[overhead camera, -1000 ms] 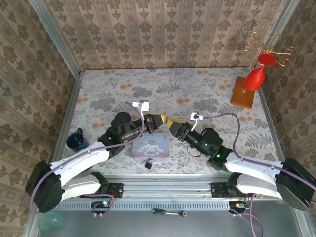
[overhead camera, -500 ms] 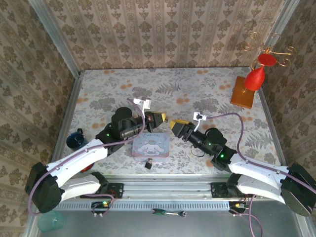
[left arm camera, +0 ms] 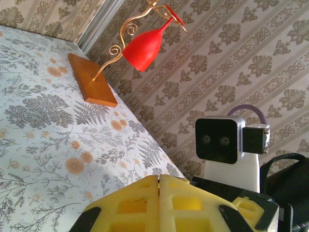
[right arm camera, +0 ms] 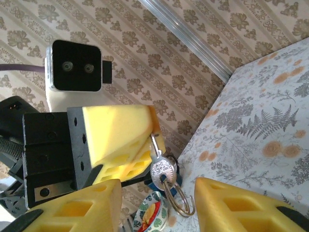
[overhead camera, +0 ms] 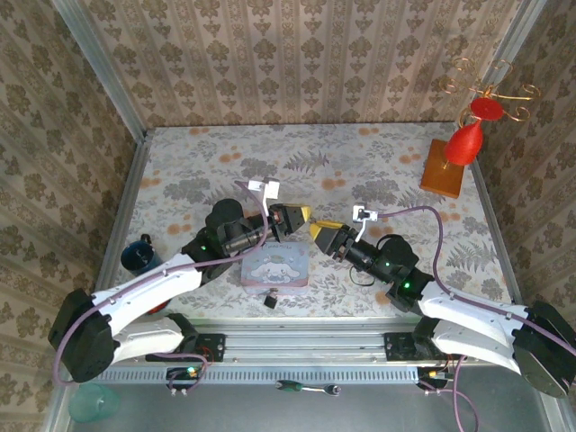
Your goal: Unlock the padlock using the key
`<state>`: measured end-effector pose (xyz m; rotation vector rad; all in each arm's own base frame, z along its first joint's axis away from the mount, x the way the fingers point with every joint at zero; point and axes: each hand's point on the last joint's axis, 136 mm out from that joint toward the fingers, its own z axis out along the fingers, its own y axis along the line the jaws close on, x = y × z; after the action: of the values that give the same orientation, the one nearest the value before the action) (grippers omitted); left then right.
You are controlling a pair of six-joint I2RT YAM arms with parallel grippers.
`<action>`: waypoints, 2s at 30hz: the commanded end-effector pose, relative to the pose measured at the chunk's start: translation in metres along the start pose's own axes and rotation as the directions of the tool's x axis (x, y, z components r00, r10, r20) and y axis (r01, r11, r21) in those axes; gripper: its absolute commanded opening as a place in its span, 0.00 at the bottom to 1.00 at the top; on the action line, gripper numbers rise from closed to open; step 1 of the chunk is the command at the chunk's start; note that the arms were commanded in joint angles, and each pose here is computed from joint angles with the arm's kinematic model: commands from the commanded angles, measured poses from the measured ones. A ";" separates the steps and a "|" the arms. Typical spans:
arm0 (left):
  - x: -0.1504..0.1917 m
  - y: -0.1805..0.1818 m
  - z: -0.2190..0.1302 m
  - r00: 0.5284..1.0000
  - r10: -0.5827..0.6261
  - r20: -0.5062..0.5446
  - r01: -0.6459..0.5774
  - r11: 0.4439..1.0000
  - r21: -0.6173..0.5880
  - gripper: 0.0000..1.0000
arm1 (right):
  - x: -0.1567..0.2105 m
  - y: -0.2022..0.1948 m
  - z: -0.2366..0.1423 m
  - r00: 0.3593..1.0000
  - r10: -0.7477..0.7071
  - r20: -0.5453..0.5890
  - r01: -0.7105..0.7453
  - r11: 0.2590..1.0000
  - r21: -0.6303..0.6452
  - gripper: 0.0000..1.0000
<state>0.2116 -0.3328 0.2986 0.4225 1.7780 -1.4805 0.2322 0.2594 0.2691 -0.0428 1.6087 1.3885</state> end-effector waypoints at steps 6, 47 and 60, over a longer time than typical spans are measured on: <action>-0.002 -0.009 0.002 1.000 -0.020 0.021 0.019 0.999 0.051 0.00 | -0.006 0.011 0.000 1.000 0.003 0.008 -0.002 0.999 -0.049 0.35; 0.001 -0.008 0.002 0.998 -0.039 0.050 0.037 0.998 0.056 0.00 | -0.014 0.006 0.004 0.994 0.109 0.017 -0.108 0.993 -0.039 0.20; 0.000 -0.011 0.003 0.998 -0.040 0.056 0.036 0.997 0.069 0.00 | -0.013 0.008 0.006 0.993 0.113 0.010 -0.113 0.992 -0.047 0.20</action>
<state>0.2094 -0.3395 0.2927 0.3685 1.7650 -1.5431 0.2381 0.2571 0.2671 0.0477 1.6341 1.4810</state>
